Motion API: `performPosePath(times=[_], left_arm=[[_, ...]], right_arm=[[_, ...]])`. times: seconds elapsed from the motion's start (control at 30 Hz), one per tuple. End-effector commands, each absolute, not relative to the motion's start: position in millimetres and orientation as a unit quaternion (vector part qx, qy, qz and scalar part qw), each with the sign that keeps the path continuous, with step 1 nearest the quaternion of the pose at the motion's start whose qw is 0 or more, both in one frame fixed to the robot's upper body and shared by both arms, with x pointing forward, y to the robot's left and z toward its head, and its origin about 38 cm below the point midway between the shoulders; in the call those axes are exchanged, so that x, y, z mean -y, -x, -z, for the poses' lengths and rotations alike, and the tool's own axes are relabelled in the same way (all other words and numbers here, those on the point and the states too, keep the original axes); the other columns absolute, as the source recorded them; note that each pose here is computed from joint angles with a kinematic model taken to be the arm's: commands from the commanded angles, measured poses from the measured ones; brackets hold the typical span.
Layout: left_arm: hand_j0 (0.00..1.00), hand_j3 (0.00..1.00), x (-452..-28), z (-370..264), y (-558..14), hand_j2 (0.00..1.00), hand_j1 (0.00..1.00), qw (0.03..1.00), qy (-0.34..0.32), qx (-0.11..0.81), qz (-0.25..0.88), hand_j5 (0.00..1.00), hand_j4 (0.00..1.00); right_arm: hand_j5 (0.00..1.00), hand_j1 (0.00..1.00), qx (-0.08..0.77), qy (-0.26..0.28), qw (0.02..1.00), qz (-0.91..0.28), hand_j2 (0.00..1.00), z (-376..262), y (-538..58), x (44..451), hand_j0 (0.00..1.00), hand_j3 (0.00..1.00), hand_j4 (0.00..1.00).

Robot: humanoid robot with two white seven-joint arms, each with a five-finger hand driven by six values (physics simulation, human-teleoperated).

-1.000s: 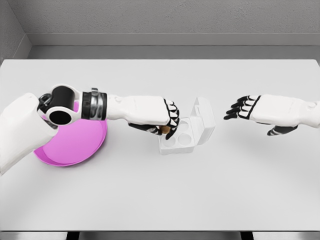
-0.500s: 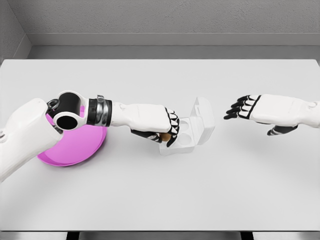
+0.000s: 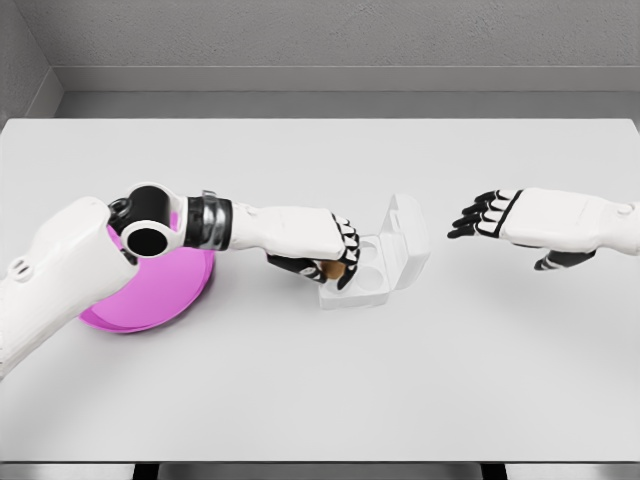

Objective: Pack egg into the box and close the box lid

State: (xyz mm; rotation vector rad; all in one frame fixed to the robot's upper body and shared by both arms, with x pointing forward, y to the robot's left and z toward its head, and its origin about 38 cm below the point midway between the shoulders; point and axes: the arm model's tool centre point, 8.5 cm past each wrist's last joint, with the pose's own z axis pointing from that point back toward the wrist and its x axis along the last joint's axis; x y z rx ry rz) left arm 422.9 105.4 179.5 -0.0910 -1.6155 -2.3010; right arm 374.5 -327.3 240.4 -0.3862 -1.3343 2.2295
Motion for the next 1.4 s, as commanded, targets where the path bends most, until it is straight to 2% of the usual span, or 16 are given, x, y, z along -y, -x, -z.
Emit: performPosePath(times=[0.0, 0.4, 0.67, 1.17, 1.27, 1.37], left_arm=[[0.37, 0.37, -103.0, -177.4, -424.8, 0.37, 0.37, 0.168, 0.032, 0.567, 0.806, 0.37, 0.37], [0.47, 0.47, -99.5, -173.0, -421.8, 0.47, 0.47, 0.165, 0.038, 0.563, 0.809, 0.47, 0.47], [0.68, 0.68, -99.0, -173.0, -421.9, 0.68, 0.68, 0.166, 0.039, 0.564, 0.808, 0.68, 0.68], [0.75, 0.75, -93.8, -173.5, -421.0, 0.75, 0.75, 0.163, 0.042, 0.567, 0.806, 0.75, 0.75], [0.85, 0.85, -94.4, -173.6, -421.2, 0.85, 0.85, 0.164, 0.042, 0.568, 0.806, 0.85, 0.85], [0.91, 0.91, -95.2, -174.1, -421.5, 0.91, 0.91, 0.165, 0.042, 0.569, 0.805, 0.91, 0.91]], right_arm=[[1.00, 1.00, 0.493, 0.142, 0.256, -0.820, 1.00, -240.9, -374.6, 327.6, 1.00, 1.00, 1.00], [1.00, 1.00, 0.495, 0.147, 0.256, -0.817, 1.00, -244.9, -375.5, 329.4, 1.00, 1.00, 1.00], [1.00, 1.00, 0.496, 0.146, 0.255, -0.817, 1.00, -245.1, -375.1, 328.2, 1.00, 1.00, 1.00], [1.00, 1.00, 0.494, 0.147, 0.254, -0.818, 1.00, -245.5, -374.7, 328.9, 1.00, 1.00, 1.00], [1.00, 1.00, 0.494, 0.148, 0.254, -0.818, 1.00, -246.1, -375.0, 328.9, 1.00, 1.00, 1.00], [1.00, 1.00, 0.494, 0.148, 0.254, -0.818, 1.00, -246.1, -375.0, 328.9, 1.00, 1.00, 1.00]])
